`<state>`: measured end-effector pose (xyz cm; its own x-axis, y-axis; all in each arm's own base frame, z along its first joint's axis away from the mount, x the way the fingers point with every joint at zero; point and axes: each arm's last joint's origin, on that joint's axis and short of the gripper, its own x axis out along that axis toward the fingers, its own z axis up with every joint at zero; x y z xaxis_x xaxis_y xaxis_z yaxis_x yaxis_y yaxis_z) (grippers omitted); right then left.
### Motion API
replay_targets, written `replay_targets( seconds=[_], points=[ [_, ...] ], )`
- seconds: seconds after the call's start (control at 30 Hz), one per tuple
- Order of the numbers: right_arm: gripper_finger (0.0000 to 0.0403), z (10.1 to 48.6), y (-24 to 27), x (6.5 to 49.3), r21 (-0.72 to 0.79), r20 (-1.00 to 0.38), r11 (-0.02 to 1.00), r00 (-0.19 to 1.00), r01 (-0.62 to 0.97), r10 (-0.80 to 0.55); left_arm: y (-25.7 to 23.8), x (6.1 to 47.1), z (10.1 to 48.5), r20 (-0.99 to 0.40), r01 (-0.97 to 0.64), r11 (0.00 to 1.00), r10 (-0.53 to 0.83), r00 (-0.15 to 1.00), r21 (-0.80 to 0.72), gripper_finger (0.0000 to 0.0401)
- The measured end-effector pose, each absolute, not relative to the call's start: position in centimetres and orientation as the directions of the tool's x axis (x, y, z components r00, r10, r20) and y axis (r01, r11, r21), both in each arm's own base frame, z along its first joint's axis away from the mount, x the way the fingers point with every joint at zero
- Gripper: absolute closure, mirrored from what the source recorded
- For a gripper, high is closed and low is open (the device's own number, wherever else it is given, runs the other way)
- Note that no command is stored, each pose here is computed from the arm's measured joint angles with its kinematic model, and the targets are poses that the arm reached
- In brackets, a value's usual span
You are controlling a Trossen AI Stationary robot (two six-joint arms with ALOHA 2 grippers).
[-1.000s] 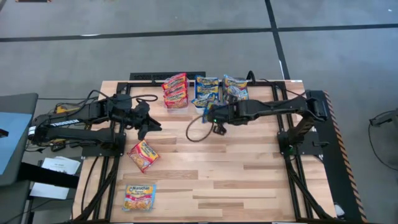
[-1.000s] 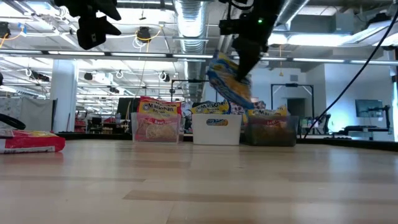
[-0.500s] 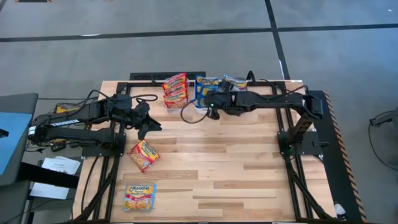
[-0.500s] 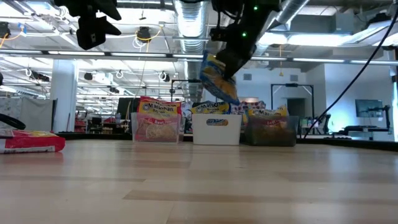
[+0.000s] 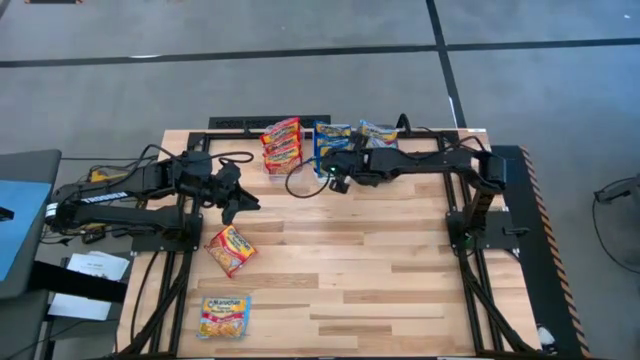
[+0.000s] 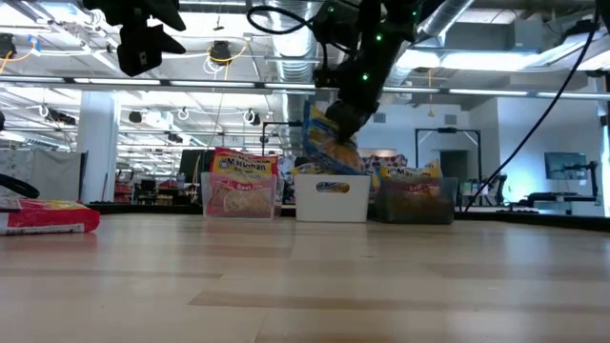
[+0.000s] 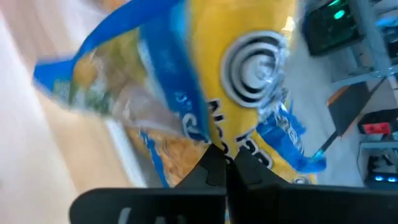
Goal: Sort Maruchan noodles
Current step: Put the blue noodle pack into the white bin
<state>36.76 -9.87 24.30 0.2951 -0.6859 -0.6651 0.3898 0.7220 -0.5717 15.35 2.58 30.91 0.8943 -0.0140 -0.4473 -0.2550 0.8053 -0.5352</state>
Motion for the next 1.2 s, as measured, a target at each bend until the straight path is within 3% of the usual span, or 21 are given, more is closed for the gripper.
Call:
replay_targets(
  seconds=[0.47,0.6,1.0,1.2],
  points=[
    [0.0395,22.5,-11.7,36.9,-0.561,-0.684,0.703,0.235,0.436,-0.691,2.6,15.3,30.9,-0.448,-0.255,0.805,-0.014,0.894,-0.535,0.0271],
    [0.0391,22.5,-11.6,36.9,-0.526,-0.712,0.74,0.259,0.419,-0.653,2.6,15.3,30.9,-0.448,-0.256,0.805,-0.014,0.894,-0.535,0.0271],
    [0.0308,22.6,-11.1,37.0,-0.514,-0.724,0.763,0.277,0.392,-0.631,2.6,15.3,30.9,-0.448,-0.256,0.805,-0.013,0.894,-0.535,0.0271],
    [0.0288,24.6,-10.9,36.8,-0.512,-0.748,0.767,0.238,0.387,-0.62,2.6,15.3,30.9,-0.449,-0.256,0.805,-0.014,0.894,-0.535,0.0271]
  ],
)
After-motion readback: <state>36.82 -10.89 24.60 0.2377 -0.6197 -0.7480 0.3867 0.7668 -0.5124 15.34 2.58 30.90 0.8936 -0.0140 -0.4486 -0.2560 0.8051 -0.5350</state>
